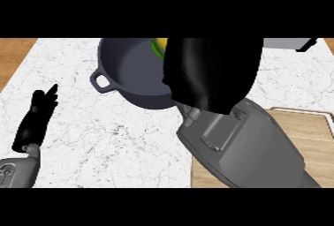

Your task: Pick the lemon from the tray and place it in the pot

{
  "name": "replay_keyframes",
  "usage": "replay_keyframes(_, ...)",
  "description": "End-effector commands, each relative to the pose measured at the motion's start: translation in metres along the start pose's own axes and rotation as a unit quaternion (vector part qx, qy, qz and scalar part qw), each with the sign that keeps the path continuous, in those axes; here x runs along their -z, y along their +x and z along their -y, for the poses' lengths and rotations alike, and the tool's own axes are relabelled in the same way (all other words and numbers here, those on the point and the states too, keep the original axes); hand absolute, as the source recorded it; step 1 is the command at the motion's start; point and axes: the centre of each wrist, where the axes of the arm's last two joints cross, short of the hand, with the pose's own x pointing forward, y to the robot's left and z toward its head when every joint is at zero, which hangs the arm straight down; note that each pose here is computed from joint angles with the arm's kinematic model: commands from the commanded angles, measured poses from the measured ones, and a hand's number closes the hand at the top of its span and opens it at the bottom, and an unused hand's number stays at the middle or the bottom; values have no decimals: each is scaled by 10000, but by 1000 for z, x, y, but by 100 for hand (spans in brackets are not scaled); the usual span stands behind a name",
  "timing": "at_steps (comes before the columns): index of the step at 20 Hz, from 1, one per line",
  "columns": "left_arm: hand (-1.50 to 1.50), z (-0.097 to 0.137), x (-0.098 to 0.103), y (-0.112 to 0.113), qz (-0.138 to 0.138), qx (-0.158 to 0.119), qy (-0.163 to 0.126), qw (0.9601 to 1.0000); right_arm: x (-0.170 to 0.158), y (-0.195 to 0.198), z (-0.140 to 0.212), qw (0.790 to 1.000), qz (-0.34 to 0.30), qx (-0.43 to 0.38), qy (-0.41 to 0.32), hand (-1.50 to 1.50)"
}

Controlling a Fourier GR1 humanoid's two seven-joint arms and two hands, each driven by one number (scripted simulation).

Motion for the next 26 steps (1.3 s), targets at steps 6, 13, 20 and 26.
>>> replay_keyframes(6,0,5,-6,-1,61,26,-106,9999,57,34,-37,9908,-1140,62,729,150)
replay_keyframes(13,0,14,-6,8,151,60,-96,9998,81,13,-86,9714,-1686,597,1563,150)
replay_keyframes(20,0,10,6,29,224,17,-142,9996,82,1,-127,9607,-1785,1335,1656,-150)
replay_keyframes(26,0,12,-2,-2,133,40,-108,9998,83,6,-114,9402,-1826,2818,569,-150)
